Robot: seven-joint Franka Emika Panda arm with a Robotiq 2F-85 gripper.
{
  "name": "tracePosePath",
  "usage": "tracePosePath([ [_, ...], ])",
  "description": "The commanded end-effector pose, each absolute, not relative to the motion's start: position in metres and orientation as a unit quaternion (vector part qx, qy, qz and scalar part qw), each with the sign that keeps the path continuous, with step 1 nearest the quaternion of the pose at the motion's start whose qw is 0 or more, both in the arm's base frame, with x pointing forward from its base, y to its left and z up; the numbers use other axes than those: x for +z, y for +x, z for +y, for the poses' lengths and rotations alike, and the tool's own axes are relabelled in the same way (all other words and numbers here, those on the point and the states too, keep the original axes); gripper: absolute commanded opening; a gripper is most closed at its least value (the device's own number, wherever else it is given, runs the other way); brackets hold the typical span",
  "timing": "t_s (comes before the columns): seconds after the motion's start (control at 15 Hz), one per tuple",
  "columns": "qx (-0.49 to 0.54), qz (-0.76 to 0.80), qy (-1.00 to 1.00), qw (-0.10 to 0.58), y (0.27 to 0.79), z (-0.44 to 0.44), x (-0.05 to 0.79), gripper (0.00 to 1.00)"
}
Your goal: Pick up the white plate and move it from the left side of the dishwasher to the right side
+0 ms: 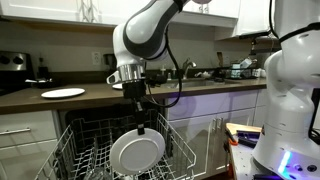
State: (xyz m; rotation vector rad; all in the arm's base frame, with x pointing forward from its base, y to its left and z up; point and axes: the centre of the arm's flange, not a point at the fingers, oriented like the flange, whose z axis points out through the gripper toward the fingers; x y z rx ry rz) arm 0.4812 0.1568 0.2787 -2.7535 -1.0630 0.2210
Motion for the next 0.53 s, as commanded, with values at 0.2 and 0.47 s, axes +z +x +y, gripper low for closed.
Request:
tracePosePath([
  [0.2,0.074,-0.357,-0.927,0.091,0.481,0.156,0.279,0.01],
  [0.47,0.078,-0.355,-0.927,0.092,0.478,0.143,0.276,0.01],
])
